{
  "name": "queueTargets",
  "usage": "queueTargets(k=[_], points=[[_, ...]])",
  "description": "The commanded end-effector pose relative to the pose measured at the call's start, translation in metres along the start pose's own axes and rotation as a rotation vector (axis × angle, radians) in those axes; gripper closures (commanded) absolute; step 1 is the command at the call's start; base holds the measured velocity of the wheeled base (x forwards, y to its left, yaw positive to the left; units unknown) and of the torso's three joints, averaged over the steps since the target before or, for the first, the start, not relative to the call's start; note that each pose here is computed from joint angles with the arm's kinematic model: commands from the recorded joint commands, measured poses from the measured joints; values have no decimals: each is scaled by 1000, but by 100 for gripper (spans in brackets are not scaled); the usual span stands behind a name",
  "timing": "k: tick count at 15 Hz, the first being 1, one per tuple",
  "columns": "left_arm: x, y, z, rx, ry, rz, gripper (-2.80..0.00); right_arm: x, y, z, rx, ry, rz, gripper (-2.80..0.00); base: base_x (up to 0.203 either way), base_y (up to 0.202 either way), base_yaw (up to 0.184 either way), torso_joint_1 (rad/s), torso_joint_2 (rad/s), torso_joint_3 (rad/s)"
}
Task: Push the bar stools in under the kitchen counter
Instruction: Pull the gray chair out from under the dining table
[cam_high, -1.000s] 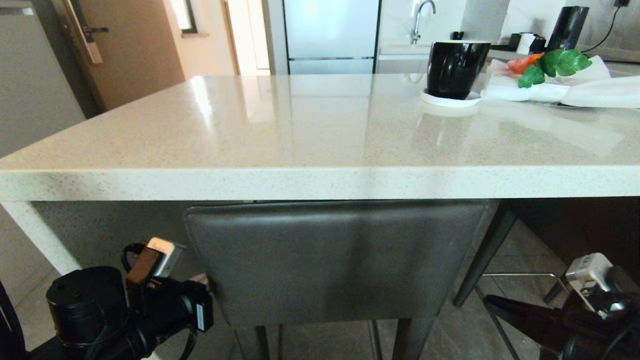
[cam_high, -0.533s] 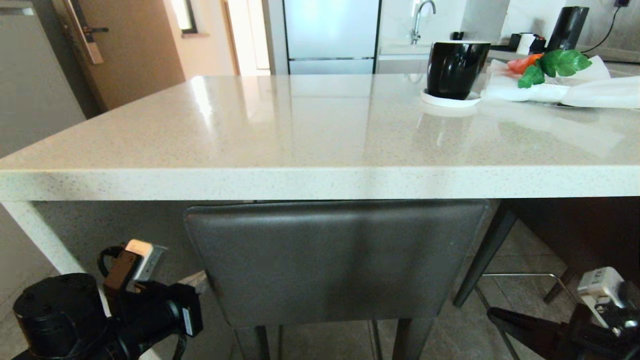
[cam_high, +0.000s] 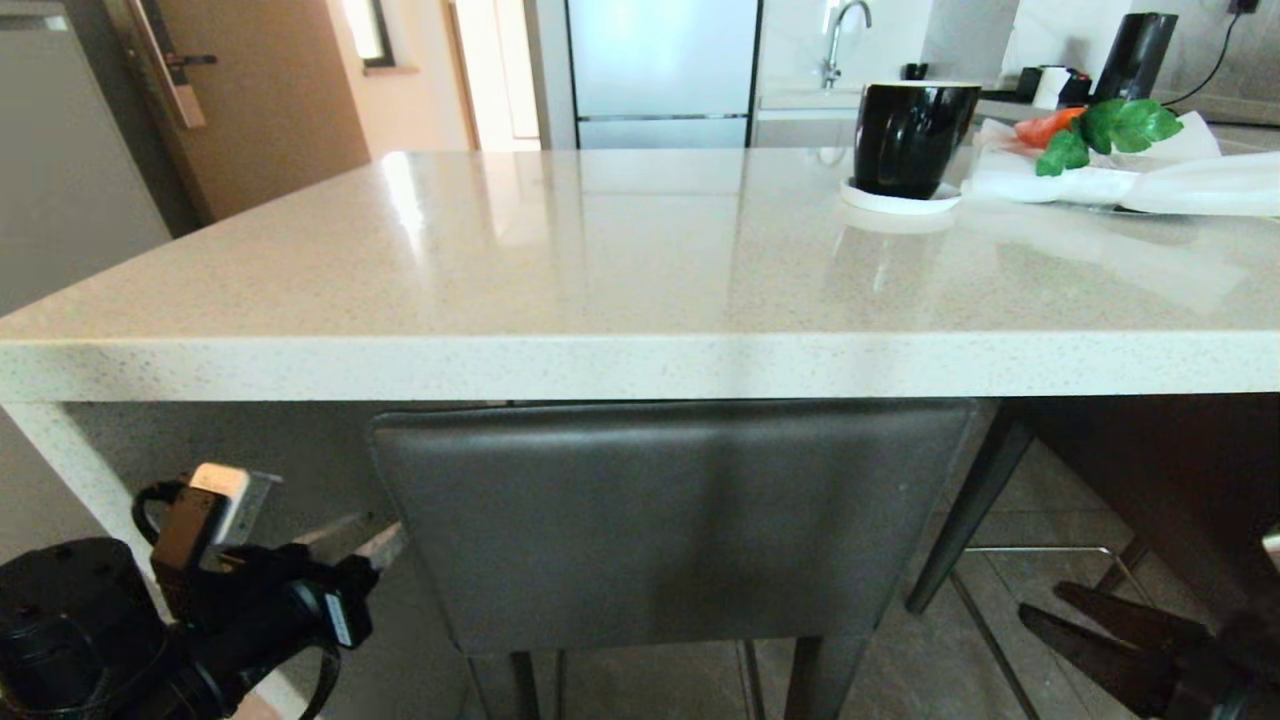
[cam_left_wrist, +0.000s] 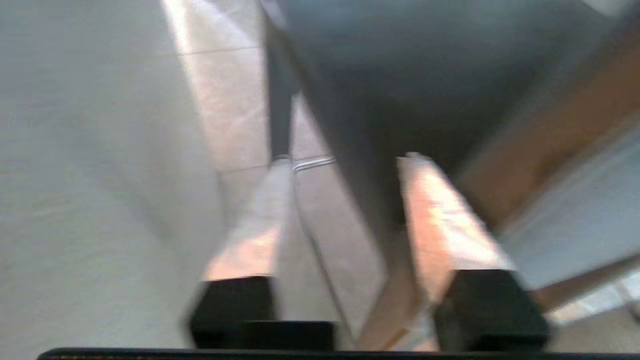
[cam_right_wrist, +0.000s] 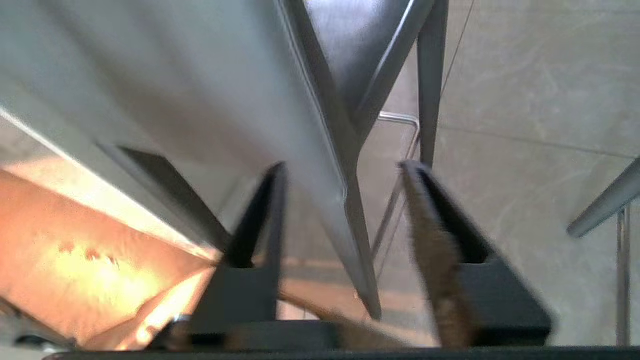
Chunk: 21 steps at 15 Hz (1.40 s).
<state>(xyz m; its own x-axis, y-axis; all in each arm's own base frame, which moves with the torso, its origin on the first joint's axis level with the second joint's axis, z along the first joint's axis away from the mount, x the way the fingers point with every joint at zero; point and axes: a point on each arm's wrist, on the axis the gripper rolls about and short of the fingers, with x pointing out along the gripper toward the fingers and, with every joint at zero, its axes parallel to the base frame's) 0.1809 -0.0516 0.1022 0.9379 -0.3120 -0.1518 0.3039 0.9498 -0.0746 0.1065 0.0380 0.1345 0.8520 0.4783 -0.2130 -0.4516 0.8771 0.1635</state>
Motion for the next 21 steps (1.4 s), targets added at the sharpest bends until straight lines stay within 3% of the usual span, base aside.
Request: queueTargets(k=[1,4,5,8,11,14,21], points=[[-8,15,2,-11,14,37,-280,5,-2,4,4,3,11,-280,0,0,0,0,0,0],[-19,50,0,8,48,108,-280,11,-12,1,3,38,-42,-280,0,0,0,0,0,0],[-25,58,2,18,36,94,-280,13,-16,0,12,49,-62,-280,0,0,0,0,0,0],[-39,52,13,49,-25,-152,-280,13,-16,0,13,56,18,-280,0,0,0,0,0,0],[-37,38,10,44,4,-328,-280,19,-16,1,-47,75,126,-280,0,0,0,0,0,0],[-32,29,9,49,18,-423,-280,28,-15,12,-70,57,255,-280,0,0,0,0,0,0],[-9,31,5,52,24,-513,-280,62,-26,1,-98,34,309,-280,0,0,0,0,0,0]])
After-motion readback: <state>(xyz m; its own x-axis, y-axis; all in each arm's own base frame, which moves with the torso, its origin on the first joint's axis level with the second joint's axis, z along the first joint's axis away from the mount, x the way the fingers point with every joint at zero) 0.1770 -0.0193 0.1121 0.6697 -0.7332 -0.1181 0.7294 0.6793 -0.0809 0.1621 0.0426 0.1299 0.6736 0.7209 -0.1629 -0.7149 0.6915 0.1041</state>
